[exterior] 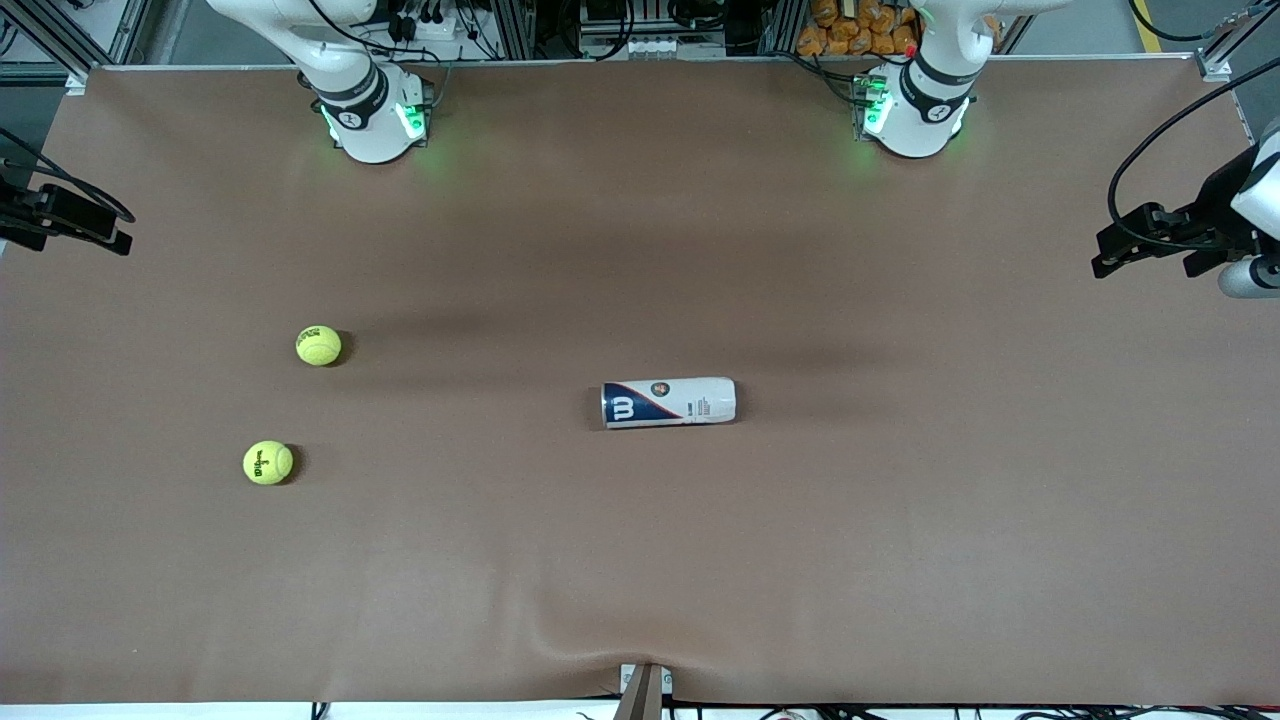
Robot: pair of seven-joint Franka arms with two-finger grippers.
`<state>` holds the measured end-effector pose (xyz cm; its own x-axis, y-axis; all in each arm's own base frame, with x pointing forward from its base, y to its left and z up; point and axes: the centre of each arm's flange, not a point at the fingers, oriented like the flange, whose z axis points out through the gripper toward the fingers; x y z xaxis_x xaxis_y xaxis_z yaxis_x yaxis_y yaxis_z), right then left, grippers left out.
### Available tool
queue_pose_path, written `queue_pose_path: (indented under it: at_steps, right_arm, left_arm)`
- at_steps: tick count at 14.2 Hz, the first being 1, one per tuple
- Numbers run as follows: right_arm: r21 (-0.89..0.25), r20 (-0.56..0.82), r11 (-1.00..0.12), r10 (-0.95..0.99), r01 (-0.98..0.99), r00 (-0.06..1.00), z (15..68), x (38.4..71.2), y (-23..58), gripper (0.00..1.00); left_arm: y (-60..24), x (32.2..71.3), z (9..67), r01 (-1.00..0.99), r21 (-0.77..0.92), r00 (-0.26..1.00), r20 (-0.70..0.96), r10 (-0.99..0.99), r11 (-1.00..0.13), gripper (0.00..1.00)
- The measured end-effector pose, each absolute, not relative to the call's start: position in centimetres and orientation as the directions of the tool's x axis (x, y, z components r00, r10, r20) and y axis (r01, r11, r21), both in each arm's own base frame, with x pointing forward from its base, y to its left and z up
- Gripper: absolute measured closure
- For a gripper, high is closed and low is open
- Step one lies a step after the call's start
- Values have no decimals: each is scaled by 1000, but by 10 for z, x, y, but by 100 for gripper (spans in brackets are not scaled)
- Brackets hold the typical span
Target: Insert tennis ball vertically with right arm
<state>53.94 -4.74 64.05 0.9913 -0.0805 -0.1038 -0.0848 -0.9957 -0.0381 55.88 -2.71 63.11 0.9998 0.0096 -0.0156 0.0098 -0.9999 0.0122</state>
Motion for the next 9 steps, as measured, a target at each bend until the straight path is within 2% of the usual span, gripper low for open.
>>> queue_pose_path:
  at_steps: [9]
  right_arm:
    - [-12,-102,-996,-84,-86,991,641,539,-50,0]
  left_arm:
    - [-29,562,623,2,17,1000,-30,2,-1000,0]
